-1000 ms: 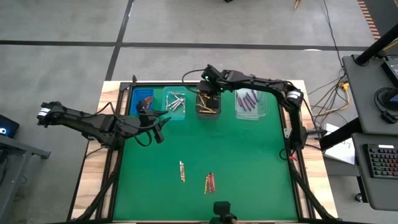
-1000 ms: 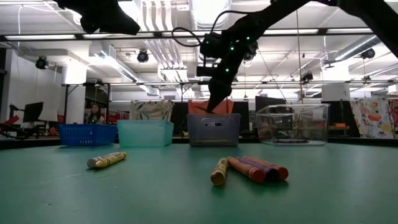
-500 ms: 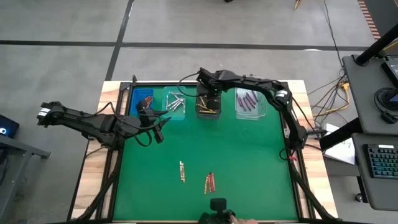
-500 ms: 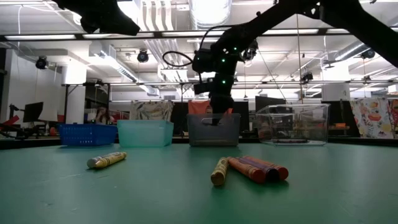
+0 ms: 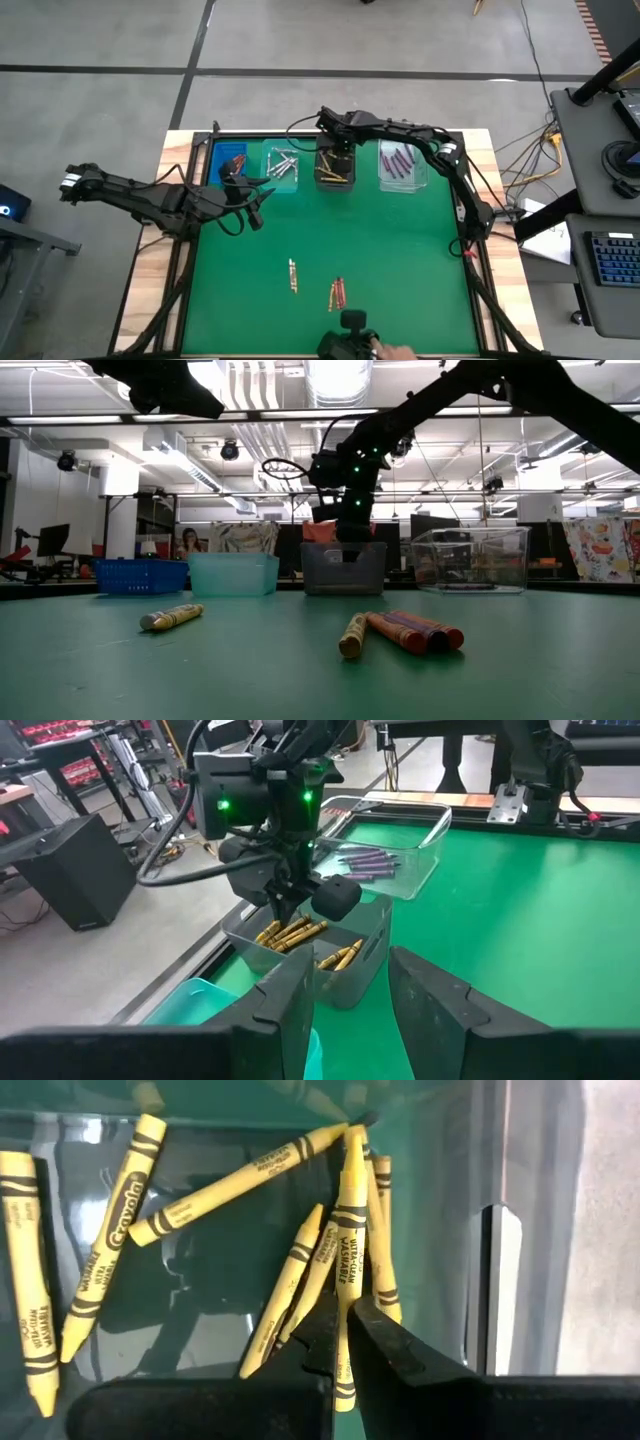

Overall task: Sort crayons
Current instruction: Put the yellow crayon into the black bin

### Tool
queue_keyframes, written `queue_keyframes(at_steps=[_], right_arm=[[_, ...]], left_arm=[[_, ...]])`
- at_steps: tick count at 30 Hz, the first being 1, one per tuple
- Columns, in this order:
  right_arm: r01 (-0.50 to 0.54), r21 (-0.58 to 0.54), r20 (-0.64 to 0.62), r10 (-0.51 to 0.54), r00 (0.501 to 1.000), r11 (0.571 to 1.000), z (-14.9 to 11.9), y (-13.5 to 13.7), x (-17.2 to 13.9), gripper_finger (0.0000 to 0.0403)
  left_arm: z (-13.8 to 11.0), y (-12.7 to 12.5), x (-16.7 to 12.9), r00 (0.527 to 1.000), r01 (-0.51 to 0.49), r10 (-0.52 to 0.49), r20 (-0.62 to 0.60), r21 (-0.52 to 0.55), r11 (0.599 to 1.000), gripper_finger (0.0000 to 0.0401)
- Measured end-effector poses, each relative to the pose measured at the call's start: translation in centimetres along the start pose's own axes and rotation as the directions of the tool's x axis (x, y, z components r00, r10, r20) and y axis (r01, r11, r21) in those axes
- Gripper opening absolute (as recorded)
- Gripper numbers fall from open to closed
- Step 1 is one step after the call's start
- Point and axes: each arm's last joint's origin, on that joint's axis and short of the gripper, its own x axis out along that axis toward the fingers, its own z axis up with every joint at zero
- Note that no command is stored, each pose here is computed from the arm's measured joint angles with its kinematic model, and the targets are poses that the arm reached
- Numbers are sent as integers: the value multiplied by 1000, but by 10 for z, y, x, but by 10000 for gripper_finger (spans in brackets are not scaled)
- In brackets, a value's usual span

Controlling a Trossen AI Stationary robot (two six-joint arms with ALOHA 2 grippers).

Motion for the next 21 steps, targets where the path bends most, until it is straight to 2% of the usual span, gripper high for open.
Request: queue_keyframes(at_steps=[21], right_arm=[[43,8,64,-43,997,999,2,-11,2,12]], left_arm=[[0,0,0,1000,-1,1,-1,2,1000,113]])
